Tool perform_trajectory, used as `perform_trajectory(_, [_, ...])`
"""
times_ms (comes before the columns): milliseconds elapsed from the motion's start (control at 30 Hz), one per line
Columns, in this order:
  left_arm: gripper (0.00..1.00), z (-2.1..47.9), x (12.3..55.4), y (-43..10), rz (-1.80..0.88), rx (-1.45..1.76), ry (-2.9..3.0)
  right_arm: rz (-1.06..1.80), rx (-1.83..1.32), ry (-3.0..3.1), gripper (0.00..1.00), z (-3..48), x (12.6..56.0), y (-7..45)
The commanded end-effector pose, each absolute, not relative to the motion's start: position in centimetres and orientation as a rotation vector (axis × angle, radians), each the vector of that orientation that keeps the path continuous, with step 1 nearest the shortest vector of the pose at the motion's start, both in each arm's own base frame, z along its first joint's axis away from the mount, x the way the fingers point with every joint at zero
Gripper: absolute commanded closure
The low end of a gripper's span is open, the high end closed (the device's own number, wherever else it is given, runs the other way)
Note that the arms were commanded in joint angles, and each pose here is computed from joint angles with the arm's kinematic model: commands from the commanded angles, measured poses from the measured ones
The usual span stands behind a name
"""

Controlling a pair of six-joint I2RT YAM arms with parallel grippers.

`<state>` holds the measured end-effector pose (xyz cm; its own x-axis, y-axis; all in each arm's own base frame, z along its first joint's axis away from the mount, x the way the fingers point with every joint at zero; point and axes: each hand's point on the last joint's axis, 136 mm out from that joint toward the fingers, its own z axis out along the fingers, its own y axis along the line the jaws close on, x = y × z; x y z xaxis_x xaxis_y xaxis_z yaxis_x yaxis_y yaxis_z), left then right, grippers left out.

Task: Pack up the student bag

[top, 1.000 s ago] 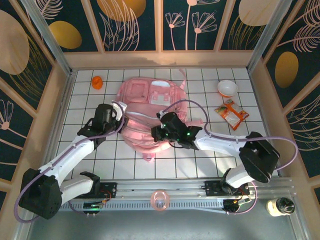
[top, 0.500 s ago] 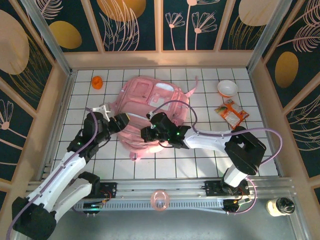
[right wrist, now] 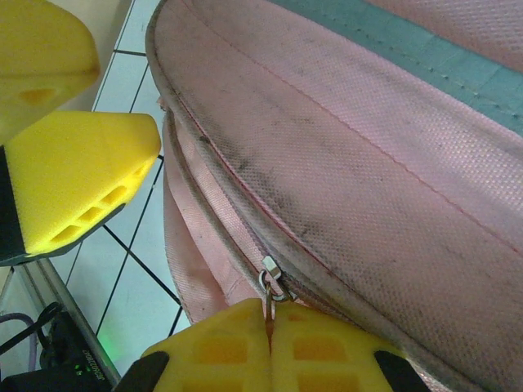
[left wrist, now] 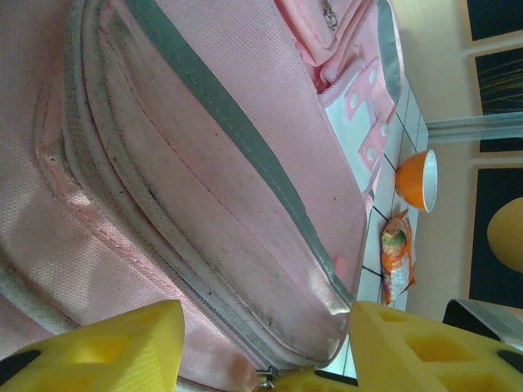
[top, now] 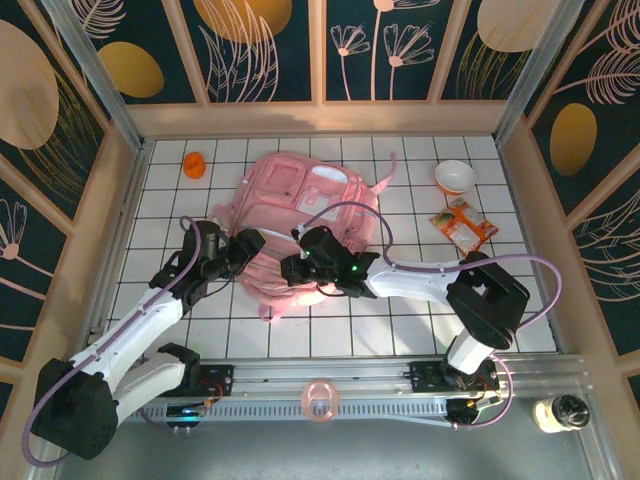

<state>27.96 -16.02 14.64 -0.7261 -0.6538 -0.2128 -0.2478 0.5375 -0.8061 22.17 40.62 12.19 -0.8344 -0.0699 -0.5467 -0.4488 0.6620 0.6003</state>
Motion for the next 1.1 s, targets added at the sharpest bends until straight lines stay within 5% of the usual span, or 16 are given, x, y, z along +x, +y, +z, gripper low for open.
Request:
perform_trajectory(0, [0.45,14.0,27.7,-16.4,-1.144,-0.796,2.279,1.165,-0.452,2.298,1.00,15.0,21.6,43.1])
perform_trajectory(333, [0.51,13.0,29.0,-17.8,-1.190,-0.816,2.294,1.183,-0.481,2.274,1.00,15.6,21.3,43.6])
perform_trajectory(433, [0.64,13.0,29.7,-17.8,-1.176,-0.824,2.283,1.169,-0.495,2.280,1.00,15.5,21.1,43.4])
perform_trajectory(567, [1.00,13.0,30.2,-16.0,-1.047,-0.848,2.249,1.042,-0.492,2.337,1.00,14.4,21.7,41.2])
perform_trajectory(1067, [1.00,13.0,29.3,-14.6,-0.995,-0.828,2.225,0.696,-0.357,2.477,1.00,11.7,27.2,28.7])
